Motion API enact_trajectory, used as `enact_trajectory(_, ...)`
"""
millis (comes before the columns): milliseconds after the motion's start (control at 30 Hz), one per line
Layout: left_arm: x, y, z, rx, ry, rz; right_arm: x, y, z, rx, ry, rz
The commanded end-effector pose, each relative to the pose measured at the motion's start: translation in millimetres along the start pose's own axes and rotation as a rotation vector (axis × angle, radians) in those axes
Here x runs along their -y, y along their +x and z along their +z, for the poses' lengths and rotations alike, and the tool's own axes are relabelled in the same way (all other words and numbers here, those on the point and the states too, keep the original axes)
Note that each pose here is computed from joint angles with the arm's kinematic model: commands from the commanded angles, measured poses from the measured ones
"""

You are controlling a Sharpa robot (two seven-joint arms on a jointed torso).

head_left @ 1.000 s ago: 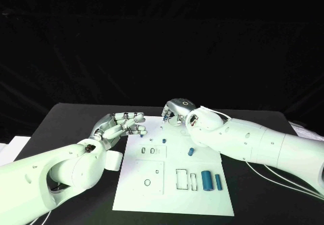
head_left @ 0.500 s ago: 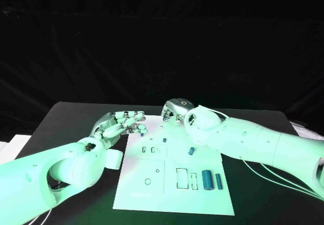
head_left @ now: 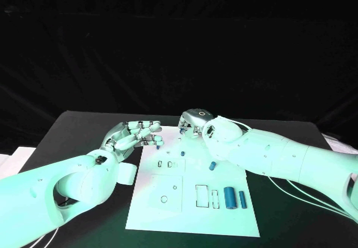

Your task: Assemble the parts on the task board

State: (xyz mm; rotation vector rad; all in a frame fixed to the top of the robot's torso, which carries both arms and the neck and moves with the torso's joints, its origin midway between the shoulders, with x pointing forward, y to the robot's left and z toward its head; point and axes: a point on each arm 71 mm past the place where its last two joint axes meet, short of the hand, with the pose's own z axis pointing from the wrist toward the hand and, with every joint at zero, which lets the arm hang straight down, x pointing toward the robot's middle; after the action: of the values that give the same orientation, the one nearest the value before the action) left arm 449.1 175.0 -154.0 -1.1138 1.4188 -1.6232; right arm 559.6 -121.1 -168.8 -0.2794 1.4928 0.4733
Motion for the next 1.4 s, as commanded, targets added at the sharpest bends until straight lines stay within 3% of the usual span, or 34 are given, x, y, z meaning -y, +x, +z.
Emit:
enact_trajectory(33,1.6,2.9,0.5,-0.021,0.004,-0.009,0.7,4.1,-0.3,-0.037,0.010,-0.025)
enact_trajectory(200,2.1,2.7,0.7,-0.021,0.004,-0.009,3.2,3.7,-0.9,-0.032,0.017,-0.025)
enact_trajectory(467,2.2,1.5,0.9,-0.019,0.001,-0.010,7.7,-5.2,-10.6,0.047,0.006,0.017)
enact_trajectory(800,2.6,-3.0,-0.8,-0.011,-0.002,-0.011,37.6,-34.7,-53.5,0.100,0.037,0.114)
enact_trajectory(1067,2.0,-6.2,0.2,-0.005,-0.003,-0.009,74.9,-44.7,-76.0,-0.007,0.166,0.182)
enact_trajectory(1400,0.8,-5.8,2.1,-0.008,-0.005,-0.010,95.1,-34.4,-74.6,-0.136,0.258,0.160)
